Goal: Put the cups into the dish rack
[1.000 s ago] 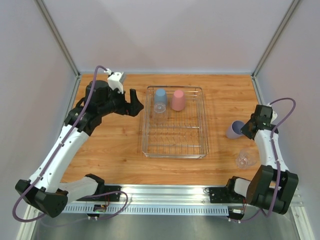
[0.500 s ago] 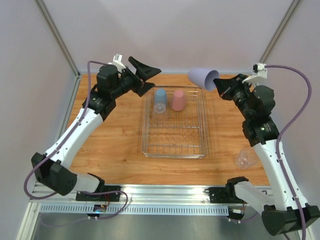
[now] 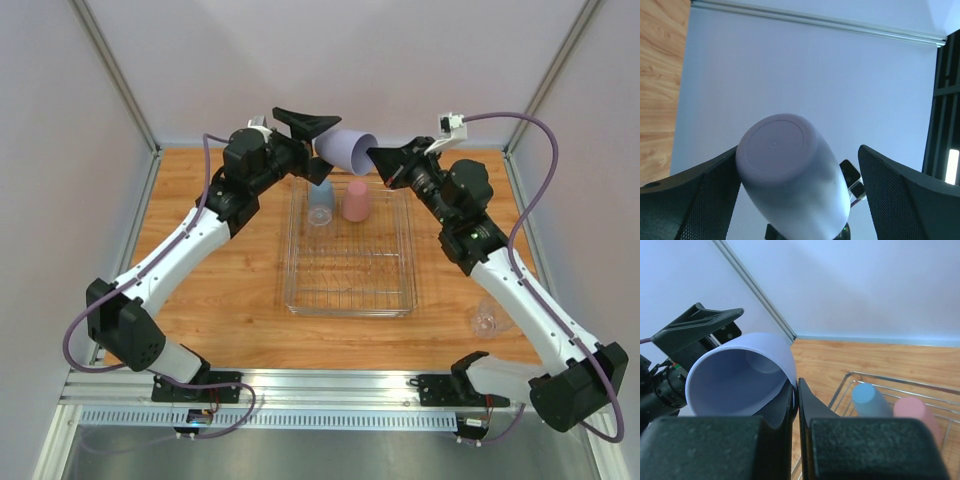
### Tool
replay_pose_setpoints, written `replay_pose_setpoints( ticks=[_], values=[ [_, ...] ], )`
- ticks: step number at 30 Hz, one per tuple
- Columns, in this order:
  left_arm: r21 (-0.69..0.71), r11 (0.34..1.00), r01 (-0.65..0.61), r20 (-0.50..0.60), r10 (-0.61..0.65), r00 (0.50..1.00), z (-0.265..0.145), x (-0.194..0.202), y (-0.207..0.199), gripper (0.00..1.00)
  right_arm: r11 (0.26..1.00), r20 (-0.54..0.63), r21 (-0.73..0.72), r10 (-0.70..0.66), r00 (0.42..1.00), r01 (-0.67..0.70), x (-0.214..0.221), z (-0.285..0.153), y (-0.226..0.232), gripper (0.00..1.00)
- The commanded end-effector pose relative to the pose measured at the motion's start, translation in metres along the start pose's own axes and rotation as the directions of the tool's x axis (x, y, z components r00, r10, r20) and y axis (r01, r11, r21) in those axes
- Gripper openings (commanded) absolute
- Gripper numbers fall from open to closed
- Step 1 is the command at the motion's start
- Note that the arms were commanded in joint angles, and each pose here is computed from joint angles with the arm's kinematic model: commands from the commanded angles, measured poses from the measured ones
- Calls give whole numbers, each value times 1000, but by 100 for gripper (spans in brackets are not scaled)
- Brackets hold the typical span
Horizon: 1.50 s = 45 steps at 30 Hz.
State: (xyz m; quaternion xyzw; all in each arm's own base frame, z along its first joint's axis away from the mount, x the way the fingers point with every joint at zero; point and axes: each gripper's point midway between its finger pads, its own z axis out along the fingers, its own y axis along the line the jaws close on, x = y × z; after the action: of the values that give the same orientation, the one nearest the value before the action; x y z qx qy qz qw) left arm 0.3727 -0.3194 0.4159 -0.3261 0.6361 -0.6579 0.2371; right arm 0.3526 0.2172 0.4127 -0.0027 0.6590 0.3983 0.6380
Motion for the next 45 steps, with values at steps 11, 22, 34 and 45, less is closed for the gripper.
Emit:
replay_pose_setpoints(
  ticks=[11, 22, 34, 45],
  values=[
    [110, 994, 10, 107, -21, 994, -7, -10, -45, 71, 995, 149, -86, -31, 988, 44, -28, 6, 36, 1],
    [109, 993, -44, 135, 29, 990, -9, -3, -54, 90, 997, 136, 16, -82, 987, 80, -21, 18, 23, 0],
    [93, 994, -49, 169, 33, 985, -1, -11, -47, 54, 993, 107, -14, -115, 988, 117, -11, 21, 34, 8],
    [18, 921, -390, 311, 366, 877, -8, -50, -44, 48, 962, -69, 248, -102, 992, 116, -25, -54, -12, 86]
  ],
)
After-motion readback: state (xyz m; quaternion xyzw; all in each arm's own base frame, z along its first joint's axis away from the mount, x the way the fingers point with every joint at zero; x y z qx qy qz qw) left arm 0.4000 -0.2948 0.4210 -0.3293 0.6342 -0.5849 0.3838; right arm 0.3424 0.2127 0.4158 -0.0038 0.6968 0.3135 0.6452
